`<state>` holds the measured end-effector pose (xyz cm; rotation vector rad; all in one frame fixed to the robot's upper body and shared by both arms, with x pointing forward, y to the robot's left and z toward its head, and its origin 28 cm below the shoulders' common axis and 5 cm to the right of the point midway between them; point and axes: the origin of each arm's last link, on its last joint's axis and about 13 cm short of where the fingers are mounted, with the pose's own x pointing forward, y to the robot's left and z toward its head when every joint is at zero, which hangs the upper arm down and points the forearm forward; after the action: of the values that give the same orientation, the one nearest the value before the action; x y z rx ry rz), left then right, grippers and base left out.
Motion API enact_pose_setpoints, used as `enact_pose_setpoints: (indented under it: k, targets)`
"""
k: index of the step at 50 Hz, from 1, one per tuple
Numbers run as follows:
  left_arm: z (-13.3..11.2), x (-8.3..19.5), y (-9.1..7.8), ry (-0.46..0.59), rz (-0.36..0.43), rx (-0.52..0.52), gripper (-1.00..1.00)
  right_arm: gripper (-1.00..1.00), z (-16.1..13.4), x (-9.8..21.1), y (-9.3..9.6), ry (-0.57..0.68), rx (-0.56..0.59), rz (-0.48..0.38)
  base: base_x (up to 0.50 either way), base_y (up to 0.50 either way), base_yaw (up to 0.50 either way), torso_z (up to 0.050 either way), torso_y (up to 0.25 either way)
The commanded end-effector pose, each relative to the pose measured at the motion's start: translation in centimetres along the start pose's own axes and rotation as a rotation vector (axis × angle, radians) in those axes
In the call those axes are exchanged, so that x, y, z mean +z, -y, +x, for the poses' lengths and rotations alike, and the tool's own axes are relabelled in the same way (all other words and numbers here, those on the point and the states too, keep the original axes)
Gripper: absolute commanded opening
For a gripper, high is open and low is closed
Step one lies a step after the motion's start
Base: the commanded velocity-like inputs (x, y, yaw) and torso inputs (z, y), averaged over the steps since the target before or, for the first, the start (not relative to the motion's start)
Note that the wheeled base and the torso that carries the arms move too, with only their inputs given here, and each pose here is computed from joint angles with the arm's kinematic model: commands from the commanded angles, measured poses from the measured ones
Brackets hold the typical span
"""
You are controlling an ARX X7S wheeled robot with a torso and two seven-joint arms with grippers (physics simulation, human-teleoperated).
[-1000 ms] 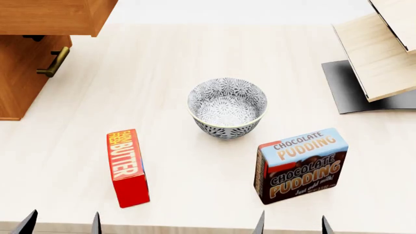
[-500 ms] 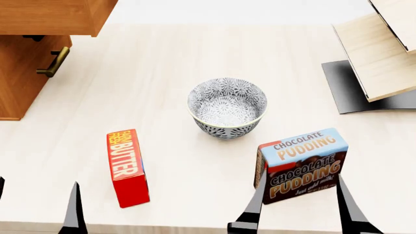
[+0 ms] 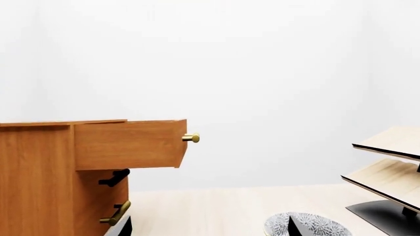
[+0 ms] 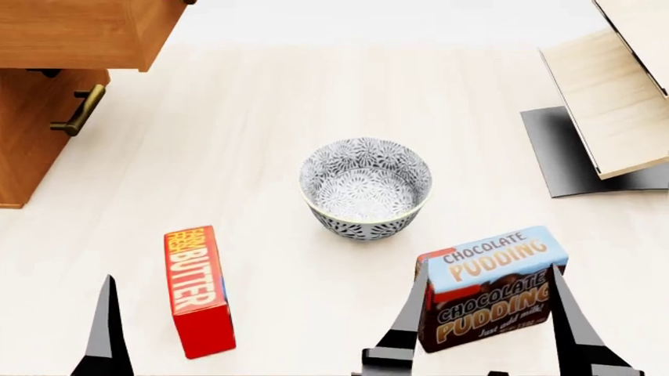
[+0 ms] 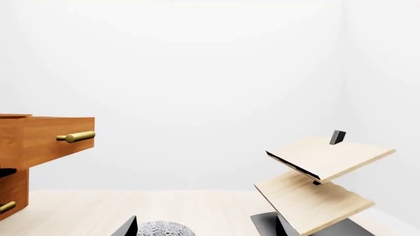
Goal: Close the top drawer of the cabinet.
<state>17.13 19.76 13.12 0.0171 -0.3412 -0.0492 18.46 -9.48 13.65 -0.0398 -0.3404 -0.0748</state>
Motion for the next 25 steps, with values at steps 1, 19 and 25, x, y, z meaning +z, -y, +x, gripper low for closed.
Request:
enact_pose_setpoints:
  k: [1, 19, 25]
  targets:
    - [0.00, 0.05, 0.13, 0.001, -0.003, -0.005, 1.00, 1.00, -0.05, 0.33, 0.08, 0.005, 0.008, 0.005, 0.50, 0.00, 0.00, 0.000, 0.000]
    - [-0.11, 0.67, 0.24, 0.014, -0.006, -0.008, 1.00, 1.00, -0.13, 0.54, 0.08, 0.002, 0.016, 0.010, 0.50, 0.00, 0.00, 0.000, 0.000]
    - [-0.09, 0.69, 0.21, 0.015, -0.007, -0.008, 1.00, 1.00, -0.14, 0.51, 0.06, -0.003, 0.015, 0.010, 0.50, 0.00, 0.00, 0.000, 0.000]
